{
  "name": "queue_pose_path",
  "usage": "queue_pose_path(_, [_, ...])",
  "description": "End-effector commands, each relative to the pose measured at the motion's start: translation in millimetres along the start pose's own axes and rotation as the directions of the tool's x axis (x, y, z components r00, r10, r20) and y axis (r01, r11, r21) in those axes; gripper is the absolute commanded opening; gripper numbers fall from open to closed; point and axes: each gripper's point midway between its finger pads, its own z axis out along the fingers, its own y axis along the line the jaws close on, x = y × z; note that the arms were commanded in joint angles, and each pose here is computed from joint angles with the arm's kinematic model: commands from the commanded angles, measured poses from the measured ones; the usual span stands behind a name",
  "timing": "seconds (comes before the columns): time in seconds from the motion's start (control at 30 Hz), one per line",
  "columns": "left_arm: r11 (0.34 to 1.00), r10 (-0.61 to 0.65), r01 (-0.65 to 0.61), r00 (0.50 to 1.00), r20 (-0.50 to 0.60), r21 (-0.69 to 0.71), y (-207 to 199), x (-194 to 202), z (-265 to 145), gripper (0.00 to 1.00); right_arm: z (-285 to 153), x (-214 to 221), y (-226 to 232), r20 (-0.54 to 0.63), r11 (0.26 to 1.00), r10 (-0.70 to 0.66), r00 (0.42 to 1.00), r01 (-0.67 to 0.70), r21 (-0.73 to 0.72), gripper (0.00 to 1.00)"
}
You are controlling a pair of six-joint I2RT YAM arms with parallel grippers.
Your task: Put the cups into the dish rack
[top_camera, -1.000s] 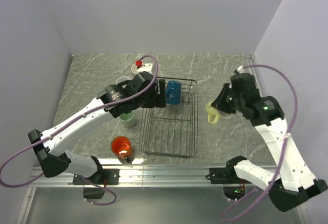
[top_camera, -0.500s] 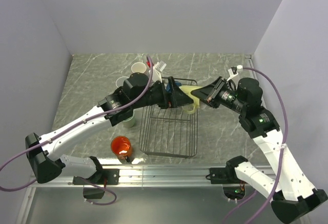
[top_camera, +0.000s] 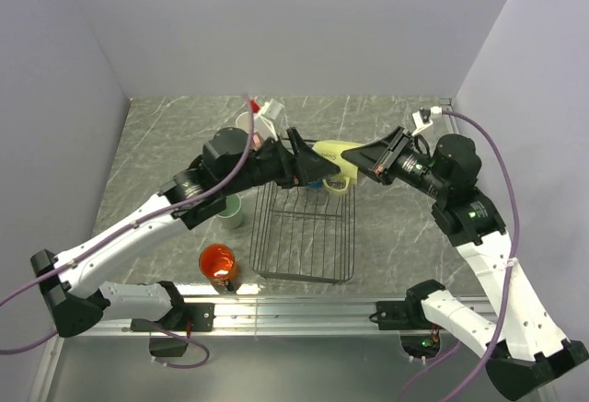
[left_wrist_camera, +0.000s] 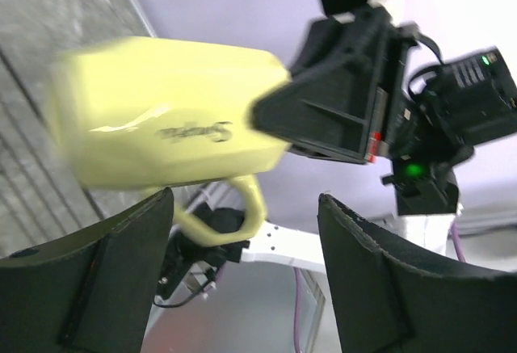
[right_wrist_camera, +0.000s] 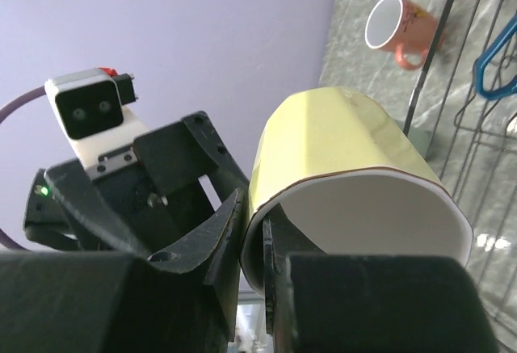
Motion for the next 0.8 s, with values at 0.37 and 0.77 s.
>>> queue_pose_path(0.37, [0.996,-0.001,-0.001,1.0,0.024,0.089,-12,-17,-15,0.77,-27,-15,91,0.081,0.923,-0.027,0.996,0.056,-0.381,0.0])
queue_pose_path(0.77, [0.984,-0.021,0.024,1.0,-0.021,0.178,-22,-14,5,0.43,-18,-10,69,0.035,0.883,0.12,0.992,-0.091,-0.461,0.0])
